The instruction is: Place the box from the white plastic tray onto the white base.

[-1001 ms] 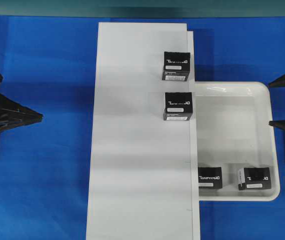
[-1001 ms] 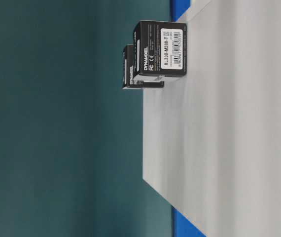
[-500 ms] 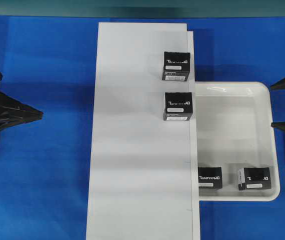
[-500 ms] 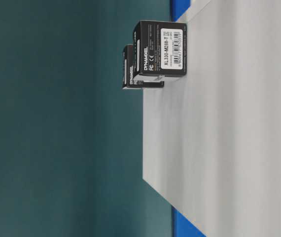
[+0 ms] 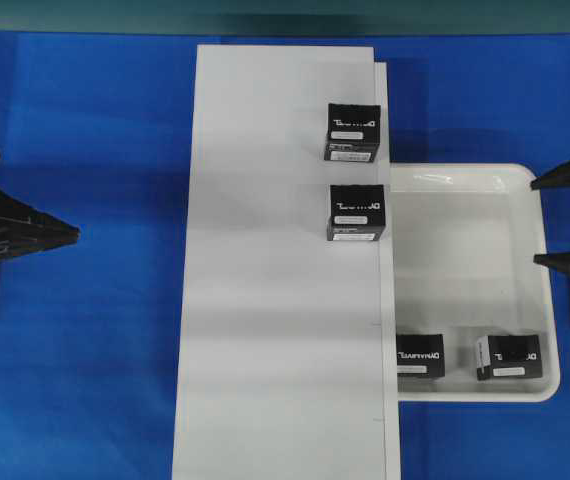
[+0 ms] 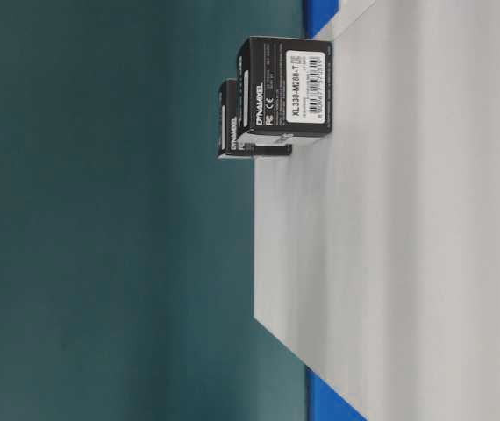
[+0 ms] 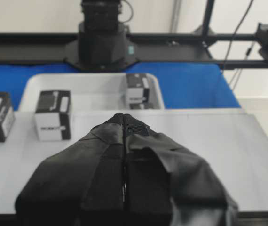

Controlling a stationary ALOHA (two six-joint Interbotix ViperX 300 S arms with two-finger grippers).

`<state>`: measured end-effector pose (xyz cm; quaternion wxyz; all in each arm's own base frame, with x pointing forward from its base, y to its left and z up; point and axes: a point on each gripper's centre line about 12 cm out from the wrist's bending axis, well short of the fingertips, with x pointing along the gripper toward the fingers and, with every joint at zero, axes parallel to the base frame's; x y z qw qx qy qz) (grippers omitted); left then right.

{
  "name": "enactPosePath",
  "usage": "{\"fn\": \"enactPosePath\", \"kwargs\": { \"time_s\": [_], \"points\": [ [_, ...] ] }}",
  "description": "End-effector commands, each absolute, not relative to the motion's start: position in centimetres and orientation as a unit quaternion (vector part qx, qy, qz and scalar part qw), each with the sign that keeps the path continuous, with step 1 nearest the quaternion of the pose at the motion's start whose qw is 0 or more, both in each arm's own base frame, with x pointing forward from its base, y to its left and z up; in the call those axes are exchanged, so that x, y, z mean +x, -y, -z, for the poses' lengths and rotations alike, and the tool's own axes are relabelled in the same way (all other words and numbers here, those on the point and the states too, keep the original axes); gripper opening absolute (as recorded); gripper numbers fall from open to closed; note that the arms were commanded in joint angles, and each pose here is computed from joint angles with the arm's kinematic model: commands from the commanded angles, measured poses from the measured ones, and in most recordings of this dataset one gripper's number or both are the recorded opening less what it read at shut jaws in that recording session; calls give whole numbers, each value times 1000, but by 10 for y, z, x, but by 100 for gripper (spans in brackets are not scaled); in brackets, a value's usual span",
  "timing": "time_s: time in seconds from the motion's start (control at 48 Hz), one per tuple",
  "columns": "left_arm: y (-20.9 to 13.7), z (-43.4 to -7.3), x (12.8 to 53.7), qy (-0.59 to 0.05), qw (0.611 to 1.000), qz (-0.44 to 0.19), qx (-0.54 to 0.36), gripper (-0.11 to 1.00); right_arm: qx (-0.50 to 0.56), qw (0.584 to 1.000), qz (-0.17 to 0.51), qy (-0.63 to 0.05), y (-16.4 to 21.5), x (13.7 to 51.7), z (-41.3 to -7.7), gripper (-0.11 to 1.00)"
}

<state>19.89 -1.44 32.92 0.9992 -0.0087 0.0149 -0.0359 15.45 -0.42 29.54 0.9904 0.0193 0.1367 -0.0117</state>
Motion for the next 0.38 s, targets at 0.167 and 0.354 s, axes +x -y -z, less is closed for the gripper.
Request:
{"fn": "enactPosePath", "kwargs": {
  "time_s": [0.167,0.354],
  "points": [
    [16,-333,201,-12,999,39,-6,-7,16,992,-27,-122,-8,157,-300,97],
    [16,-333,201,-11,999,41,-9,-7,16,991,-32,-131,-10,157,-292,97]
  ]
}}
